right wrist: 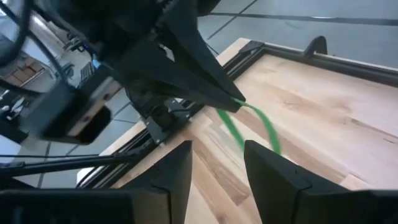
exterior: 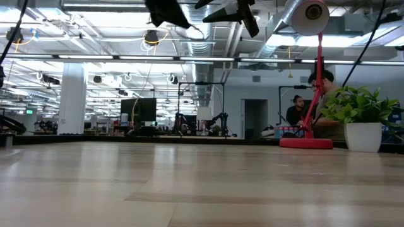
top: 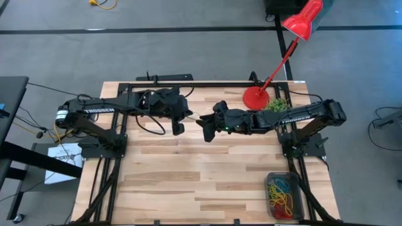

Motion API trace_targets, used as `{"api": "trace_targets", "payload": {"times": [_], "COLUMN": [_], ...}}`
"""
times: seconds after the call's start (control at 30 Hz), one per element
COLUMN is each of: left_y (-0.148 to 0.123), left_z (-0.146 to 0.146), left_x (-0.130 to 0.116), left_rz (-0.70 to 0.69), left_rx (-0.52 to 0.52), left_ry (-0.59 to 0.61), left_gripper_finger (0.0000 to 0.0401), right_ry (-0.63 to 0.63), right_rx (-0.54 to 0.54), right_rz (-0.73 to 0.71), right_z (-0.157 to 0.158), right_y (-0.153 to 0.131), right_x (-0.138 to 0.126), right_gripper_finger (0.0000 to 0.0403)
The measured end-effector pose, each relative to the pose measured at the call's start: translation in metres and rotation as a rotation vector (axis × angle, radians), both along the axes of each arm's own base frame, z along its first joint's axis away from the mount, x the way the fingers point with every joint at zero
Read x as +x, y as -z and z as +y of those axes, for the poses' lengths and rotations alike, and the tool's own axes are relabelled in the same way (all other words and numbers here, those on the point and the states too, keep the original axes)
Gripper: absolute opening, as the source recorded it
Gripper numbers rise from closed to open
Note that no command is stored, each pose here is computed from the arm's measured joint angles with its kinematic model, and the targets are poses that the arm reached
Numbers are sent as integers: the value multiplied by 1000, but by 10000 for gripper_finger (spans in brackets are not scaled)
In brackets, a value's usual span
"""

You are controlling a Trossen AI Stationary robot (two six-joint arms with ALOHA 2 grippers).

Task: Pick and place items into bin
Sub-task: Put the green rubber band into the black bin

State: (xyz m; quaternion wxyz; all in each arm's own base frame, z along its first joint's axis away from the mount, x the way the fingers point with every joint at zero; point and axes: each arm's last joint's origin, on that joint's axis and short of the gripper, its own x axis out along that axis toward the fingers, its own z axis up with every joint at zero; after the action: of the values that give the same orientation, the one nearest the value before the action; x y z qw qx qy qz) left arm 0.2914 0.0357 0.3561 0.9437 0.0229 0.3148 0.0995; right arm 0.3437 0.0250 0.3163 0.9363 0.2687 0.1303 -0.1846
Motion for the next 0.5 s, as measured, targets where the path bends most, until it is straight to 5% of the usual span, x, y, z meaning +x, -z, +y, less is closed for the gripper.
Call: {"api": "trace_targets", "payload": {"times": [0.2, 0.5], "left_y": [6, -5], "left_z": [3, -2], "left_x": [-5, 4], "left_rz": [73, -80], "left_rx": [-24, -121], "left_ry": [1, 170], "left_gripper_finger": [0, 0], "right_ry": [-6, 4], "right_rx": [0, -2], "right_rz": [0, 18], "right_z": [1, -2], "right_y": [0, 6], "right_x": [0, 5], "right_gripper_finger": [135, 130]}}
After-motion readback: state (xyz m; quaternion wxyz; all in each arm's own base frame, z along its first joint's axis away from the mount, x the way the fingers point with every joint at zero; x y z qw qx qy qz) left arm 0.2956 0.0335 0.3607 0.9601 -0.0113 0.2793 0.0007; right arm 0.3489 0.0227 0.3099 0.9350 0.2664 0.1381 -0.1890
